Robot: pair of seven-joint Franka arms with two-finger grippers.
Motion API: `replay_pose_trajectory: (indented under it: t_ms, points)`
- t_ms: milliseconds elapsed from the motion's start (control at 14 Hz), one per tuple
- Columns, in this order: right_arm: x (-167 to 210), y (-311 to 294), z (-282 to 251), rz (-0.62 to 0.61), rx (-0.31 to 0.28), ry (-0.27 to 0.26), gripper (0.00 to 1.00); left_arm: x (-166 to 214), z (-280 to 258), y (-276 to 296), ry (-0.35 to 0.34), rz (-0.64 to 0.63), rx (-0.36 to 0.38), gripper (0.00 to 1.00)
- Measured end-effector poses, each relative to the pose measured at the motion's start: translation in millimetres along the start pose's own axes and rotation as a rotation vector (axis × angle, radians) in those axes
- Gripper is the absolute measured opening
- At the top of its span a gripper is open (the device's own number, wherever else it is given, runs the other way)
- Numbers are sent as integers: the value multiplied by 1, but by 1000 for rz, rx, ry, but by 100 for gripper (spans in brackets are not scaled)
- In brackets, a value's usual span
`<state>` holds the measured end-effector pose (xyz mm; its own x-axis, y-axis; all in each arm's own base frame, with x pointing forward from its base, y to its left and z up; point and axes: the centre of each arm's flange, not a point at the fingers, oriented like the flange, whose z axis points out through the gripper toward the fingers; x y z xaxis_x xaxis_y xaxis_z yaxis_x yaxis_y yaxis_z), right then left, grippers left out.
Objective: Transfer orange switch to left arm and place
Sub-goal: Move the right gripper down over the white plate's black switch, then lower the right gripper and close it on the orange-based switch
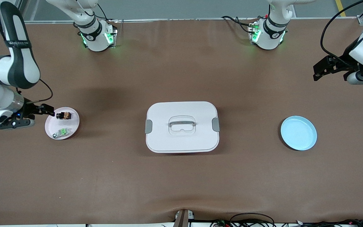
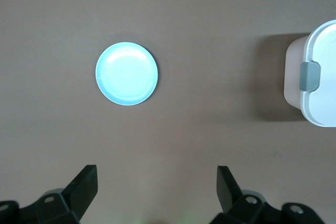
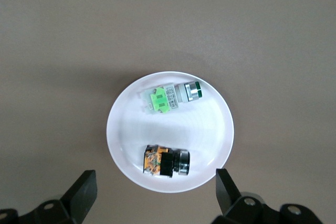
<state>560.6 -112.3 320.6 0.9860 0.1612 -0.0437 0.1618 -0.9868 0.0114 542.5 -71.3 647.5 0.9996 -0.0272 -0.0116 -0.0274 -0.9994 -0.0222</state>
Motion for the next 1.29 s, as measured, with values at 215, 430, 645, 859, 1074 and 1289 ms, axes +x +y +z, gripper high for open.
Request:
replay_pose_trajectory:
  t_ms: [215, 430, 645, 859, 1074, 1289]
  points:
    - [0, 6, 41, 7, -12, 17, 100, 0, 0, 0, 0, 0, 0, 100]
    - [-5, 19, 68, 29, -5, -4, 100, 0, 0, 1, 0, 1, 0, 100]
    - [-14, 20, 81, 37, 4, -29, 100, 0, 0, 1, 0, 2, 0, 100]
    - [-24, 17, 94, 39, 13, -47, 100, 0, 0, 1, 0, 2, 0, 100]
    - [-31, 14, 105, 40, 18, -60, 100, 0, 0, 1, 0, 3, 0, 100]
    - [-35, 16, 114, 48, 22, -68, 100, 0, 0, 3, 0, 5, 0, 100]
